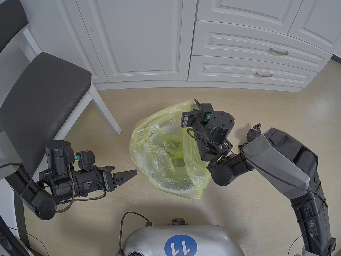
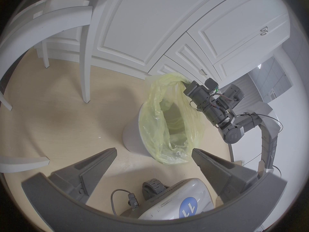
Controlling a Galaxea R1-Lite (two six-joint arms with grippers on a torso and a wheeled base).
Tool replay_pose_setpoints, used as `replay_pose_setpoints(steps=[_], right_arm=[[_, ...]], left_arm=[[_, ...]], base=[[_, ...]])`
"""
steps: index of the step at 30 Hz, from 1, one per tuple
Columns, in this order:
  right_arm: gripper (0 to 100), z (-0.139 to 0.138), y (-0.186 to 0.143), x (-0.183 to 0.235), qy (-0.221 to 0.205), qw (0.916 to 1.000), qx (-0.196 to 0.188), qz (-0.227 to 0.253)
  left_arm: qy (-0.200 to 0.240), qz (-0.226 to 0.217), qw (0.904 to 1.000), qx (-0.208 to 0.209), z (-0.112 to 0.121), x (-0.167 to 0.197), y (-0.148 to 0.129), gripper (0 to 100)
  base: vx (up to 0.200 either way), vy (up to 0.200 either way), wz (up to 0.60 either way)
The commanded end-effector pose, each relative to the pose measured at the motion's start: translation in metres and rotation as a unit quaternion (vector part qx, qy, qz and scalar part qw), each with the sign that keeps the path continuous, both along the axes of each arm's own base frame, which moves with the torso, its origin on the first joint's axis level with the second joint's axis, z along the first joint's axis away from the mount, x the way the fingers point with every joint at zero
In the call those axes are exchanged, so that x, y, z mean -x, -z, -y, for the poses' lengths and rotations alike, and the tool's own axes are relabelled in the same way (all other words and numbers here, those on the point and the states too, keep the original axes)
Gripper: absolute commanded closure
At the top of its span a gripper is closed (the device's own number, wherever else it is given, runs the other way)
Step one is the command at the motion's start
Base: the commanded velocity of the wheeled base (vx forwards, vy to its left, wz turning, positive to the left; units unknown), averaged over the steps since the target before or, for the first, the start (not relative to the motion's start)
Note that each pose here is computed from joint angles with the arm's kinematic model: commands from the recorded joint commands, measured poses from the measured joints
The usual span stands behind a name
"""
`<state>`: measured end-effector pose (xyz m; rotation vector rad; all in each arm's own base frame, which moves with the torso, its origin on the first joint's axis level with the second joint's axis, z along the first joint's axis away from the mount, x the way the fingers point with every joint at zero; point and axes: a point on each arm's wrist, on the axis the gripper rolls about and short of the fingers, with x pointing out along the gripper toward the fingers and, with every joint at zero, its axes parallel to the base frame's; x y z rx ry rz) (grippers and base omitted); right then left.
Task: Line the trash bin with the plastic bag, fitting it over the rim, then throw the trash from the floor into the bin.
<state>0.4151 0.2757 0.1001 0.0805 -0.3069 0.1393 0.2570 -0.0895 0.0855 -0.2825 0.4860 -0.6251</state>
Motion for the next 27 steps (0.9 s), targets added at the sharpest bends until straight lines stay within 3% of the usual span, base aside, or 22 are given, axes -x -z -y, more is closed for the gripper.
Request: replay_pose_setpoints(steps=[1,7,8,12,16,18,19,23,24,27], right_arm=[[100,-0.004,-0.012,-0.007,0.005,0.9997,-0.012,0.020],[100,-0.008,-0.014,-0.011,0.019,0.9996,-0.001,0.020],[0,-0.008,-0.013,-0.011,0.019,0.9996,0.000,0.019],[0,-0.009,-0.018,-0.005,0.016,0.9998,0.015,0.002],[0,0.005,-0.041,0.027,-0.006,0.9983,0.047,-0.035],[0,0.005,-0.045,0.032,-0.011,0.9982,0.048,-0.035],[0,0.011,-0.062,0.050,-0.023,0.9981,0.048,-0.032],[0,0.031,-0.076,0.069,-0.005,0.9946,0.067,-0.079],[0,0.033,-0.076,0.071,-0.001,0.9940,0.067,-0.086],[0,0.042,-0.078,0.082,0.010,0.9907,0.012,-0.135]], left_arm=[[-0.001,0.001,1.0000,0.000,0.000,0.000,0.000,0],[-0.004,0.010,0.9999,0.003,-0.002,0.001,-0.005,0],[-0.004,0.010,0.9999,0.003,-0.002,0.001,-0.005,0],[-0.008,0.007,0.9999,0.002,-0.004,-0.001,-0.003,0],[-0.009,0.010,0.9999,0.004,-0.004,-0.002,-0.005,0],[-0.009,0.010,0.9999,0.004,-0.004,-0.002,-0.005,0],[-0.009,0.011,0.9999,0.004,-0.004,-0.001,-0.005,0],[-0.010,0.013,0.9999,0.005,-0.004,-0.002,-0.006,0],[-0.010,0.013,0.9998,0.006,-0.004,-0.003,-0.007,0],[-0.010,0.015,0.9998,0.008,-0.003,-0.004,-0.008,0]], base=[[0.000,0.000,0.00],[0.000,0.000,0.00],[0.000,0.000,0.00],[0.000,0.000,0.00],[0.000,0.000,0.00],[0.000,0.000,0.00],[0.000,0.000,0.00],[0.000,0.000,0.00],[0.000,0.000,0.00],[0.000,0.000,0.00]])
